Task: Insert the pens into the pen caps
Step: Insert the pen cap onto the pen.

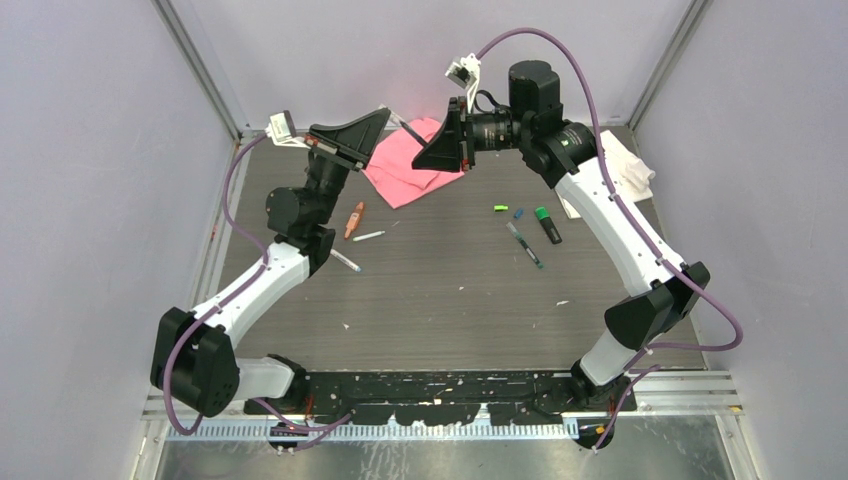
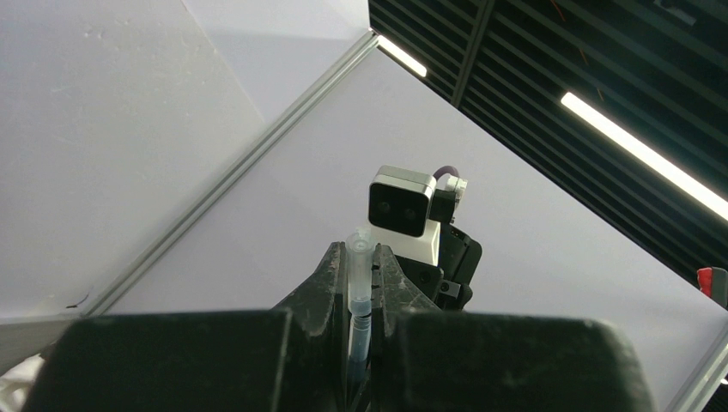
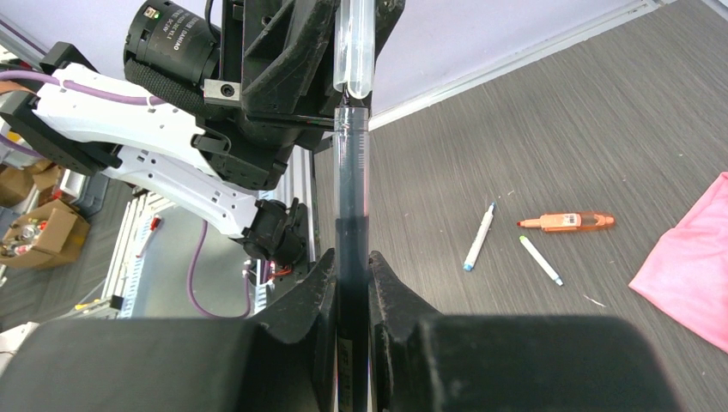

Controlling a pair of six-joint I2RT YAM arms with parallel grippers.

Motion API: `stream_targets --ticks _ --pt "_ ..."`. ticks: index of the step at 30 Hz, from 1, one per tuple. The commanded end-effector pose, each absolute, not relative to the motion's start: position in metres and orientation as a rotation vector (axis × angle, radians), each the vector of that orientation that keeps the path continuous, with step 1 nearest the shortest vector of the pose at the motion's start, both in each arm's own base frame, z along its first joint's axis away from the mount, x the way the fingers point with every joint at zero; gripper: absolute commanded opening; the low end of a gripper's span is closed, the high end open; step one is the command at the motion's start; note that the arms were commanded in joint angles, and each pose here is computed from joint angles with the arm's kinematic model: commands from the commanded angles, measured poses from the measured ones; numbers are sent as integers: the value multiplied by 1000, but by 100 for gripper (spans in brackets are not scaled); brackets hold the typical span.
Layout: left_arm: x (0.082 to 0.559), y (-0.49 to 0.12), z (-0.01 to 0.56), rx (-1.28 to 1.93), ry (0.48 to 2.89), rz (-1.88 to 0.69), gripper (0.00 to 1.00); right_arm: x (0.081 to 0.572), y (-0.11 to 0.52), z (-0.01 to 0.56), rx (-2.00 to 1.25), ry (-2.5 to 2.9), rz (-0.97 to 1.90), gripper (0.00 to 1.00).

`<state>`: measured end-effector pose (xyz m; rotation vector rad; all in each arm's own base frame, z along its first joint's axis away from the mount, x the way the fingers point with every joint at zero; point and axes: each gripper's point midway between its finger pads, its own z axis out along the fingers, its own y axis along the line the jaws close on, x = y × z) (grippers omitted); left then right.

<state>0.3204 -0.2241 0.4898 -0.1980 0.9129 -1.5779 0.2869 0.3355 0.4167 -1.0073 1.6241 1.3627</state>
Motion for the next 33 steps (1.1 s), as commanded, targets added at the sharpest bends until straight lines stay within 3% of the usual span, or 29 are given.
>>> stream_targets --ticks 1,13,26,33 --pt "308 -227 506 -137 866 -1609 1 285 340 435 -1020 1549 1372 1" --pt "304 -242 496 -55 954 -1629 1 288 343 438 -1003 1543 1376 1" --pt "283 -277 446 318 1358 -1464 1 286 340 434 -1045 1543 1344 1" --pt "292 -263 447 251 1383 -1441 1 280 332 424 -1118 1549 1262 1"
